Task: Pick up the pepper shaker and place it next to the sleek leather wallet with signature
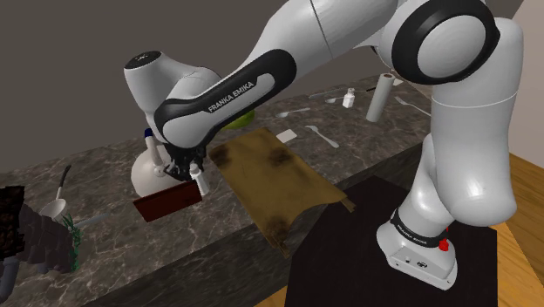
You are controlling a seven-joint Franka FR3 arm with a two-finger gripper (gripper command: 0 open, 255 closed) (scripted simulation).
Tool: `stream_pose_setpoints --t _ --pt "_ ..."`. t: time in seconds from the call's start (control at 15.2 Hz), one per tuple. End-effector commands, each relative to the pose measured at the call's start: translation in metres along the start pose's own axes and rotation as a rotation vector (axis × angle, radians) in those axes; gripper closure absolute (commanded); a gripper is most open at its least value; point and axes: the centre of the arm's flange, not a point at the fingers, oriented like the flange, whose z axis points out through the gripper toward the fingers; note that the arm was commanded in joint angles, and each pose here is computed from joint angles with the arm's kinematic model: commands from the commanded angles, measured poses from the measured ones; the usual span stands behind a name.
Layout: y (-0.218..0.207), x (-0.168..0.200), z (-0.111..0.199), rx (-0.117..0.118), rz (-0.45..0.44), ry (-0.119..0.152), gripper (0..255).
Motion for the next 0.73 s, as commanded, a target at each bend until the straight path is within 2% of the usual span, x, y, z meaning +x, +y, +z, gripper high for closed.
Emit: stream_pose_setpoints --t 0.0,0.33,0.59,0.66 --pt "0.000 0.000 0.000 0.000 0.000 0.000 0" --pt "0.000 0.000 0.000 0.000 0.000 0.000 0" --pt "0.000 0.000 -0.050 0.000 0.000 0.000 0" --pt "0.000 0.000 -0.050 0.000 0.000 0.000 0"
